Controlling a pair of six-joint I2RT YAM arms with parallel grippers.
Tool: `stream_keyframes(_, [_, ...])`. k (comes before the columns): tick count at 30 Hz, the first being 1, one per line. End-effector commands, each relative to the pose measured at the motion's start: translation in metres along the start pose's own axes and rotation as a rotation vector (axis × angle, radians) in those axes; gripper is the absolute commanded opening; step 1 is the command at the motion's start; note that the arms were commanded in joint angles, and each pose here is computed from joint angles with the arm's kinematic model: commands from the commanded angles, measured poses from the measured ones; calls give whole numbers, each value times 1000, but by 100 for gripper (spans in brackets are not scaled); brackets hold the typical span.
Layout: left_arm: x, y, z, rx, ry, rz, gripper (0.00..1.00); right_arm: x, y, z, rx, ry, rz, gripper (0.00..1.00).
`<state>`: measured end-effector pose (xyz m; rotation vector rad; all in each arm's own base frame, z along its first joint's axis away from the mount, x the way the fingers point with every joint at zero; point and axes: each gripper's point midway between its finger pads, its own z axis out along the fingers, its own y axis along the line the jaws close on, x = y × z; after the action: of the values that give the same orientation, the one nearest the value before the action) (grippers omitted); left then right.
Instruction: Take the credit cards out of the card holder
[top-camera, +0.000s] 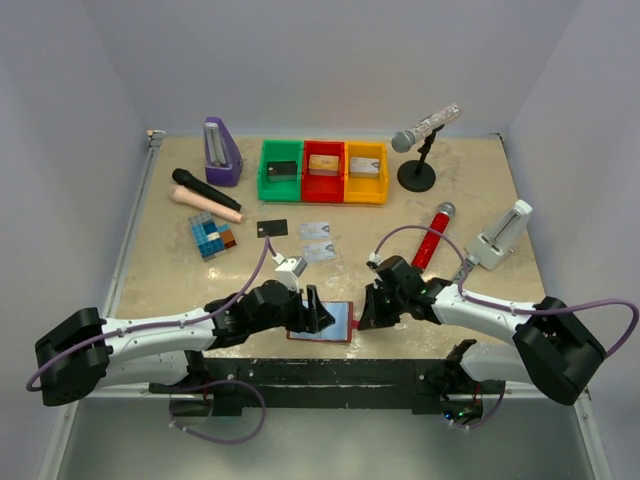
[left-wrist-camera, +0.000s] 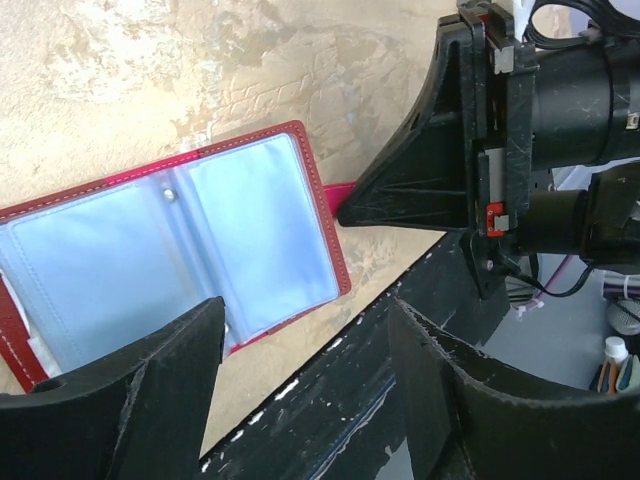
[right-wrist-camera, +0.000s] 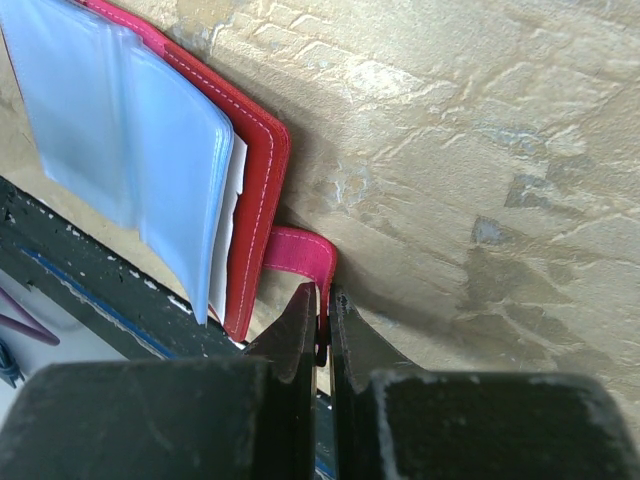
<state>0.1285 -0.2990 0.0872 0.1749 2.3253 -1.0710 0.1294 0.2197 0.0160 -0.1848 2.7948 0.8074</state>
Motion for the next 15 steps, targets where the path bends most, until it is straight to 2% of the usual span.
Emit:
stream_keyframes(1, [-15, -4, -3, -13, -56, 4, 71, -2, 2, -3, -10, -14, -19, 0])
stream_keyframes(9, [1, 38, -4, -214, -18, -41, 74, -3, 3, -2, -12, -9, -22, 0])
stream_keyframes(15, [4, 50, -7, -268, -13, -49, 75, -2, 1, -2, -7, -7, -21, 0])
